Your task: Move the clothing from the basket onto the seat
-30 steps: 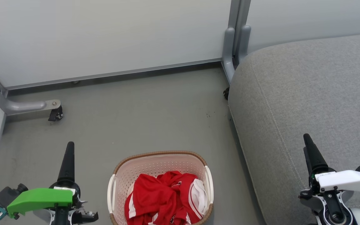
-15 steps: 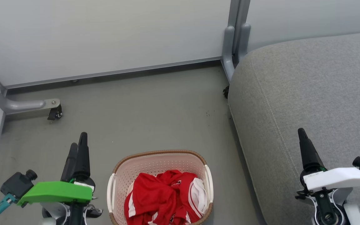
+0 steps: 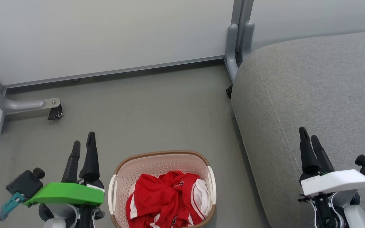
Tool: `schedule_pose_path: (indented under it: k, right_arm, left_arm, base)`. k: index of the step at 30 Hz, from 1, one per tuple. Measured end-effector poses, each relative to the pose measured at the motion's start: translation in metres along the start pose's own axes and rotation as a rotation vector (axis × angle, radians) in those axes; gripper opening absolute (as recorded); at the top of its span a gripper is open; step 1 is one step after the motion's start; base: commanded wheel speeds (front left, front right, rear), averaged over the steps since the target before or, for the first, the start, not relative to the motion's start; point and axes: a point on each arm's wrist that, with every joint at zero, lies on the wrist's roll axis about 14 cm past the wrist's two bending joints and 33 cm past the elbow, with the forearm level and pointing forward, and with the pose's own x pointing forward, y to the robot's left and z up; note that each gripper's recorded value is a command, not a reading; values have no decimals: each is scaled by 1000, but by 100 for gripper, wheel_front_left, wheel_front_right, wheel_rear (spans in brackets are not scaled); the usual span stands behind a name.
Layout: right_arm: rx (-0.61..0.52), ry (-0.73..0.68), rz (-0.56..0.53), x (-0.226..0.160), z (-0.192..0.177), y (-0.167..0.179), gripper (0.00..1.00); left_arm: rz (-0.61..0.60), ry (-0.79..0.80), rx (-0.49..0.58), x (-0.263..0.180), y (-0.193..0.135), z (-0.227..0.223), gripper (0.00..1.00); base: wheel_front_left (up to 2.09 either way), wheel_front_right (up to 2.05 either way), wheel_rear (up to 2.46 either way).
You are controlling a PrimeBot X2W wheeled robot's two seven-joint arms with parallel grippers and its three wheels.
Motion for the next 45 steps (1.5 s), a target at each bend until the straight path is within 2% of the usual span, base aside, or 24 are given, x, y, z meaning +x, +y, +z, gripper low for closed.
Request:
schedule_pose_path:
  k: [18,45]
  right_arm:
    - [-217,-36,73,0,4,20,100]
    - [-461,-74,131,-8,5,33,100]
  left_arm:
    - [-51,-66,236,2,-21,11,100]
    - [-144,-81,468,-3,-43,1,100]
  base:
    - [0,0,0]
    - [0,0,0]
